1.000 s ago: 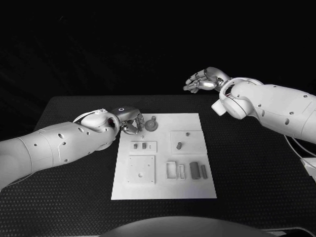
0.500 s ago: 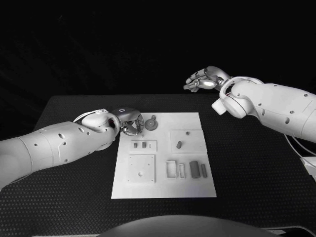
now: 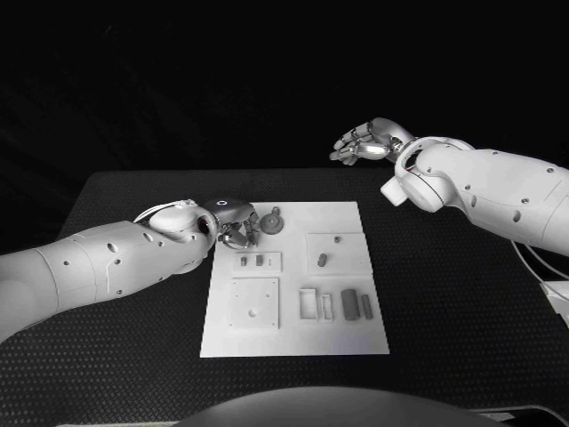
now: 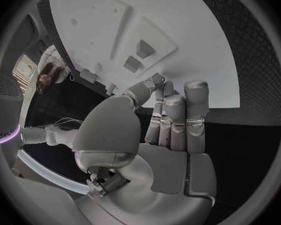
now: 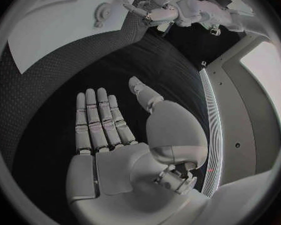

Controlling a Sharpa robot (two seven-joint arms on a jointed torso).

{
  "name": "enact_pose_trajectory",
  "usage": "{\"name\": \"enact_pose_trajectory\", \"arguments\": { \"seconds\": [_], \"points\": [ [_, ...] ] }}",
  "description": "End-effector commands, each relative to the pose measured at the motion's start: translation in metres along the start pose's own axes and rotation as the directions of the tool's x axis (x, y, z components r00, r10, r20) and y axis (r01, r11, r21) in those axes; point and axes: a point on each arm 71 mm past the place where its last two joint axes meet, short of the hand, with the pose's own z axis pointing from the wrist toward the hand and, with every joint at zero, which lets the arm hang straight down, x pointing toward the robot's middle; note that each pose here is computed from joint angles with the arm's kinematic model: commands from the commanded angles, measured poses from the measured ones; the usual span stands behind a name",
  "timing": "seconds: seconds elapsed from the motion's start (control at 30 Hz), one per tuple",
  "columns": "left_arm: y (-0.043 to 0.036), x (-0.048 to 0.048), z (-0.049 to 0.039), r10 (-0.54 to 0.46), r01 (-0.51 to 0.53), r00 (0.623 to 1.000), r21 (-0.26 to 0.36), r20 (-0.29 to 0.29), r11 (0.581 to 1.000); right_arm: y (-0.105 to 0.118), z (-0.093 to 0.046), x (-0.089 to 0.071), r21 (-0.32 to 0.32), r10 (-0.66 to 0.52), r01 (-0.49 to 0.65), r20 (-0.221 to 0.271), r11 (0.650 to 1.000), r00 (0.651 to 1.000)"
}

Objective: Assemble the parts on the task board

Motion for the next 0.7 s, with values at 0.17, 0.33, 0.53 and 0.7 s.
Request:
{"name": "enact_pose_trajectory", "arguments": {
  "seconds": [0.17, 0.33, 0.53, 0.7],
  "points": [
    [-0.0019, 0.0013, 0.0007, 0.009, -0.009, 1.0, 0.004, -0.014, 1.0, 0.0009, 0.0001, 0.0004, -0.009, -0.003, 0.003, -0.008, 1.0, 1.0],
    [-0.0034, 0.0012, 0.0013, 0.009, -0.009, 1.0, 0.009, -0.012, 1.0, 0.0011, 0.0003, 0.0006, -0.009, -0.003, 0.002, -0.008, 1.0, 1.0],
    [-0.0043, 0.0016, 0.0025, 0.011, -0.01, 1.0, 0.007, -0.018, 1.0, 0.0014, 0.0005, 0.0009, -0.009, -0.003, 0.002, -0.007, 1.0, 1.0],
    [-0.0059, 0.0021, 0.0049, 0.019, -0.019, 1.0, 0.005, -0.015, 1.0, 0.0016, 0.0006, 0.0012, -0.01, -0.002, 0.002, -0.009, 1.0, 1.0]
  ]
}}
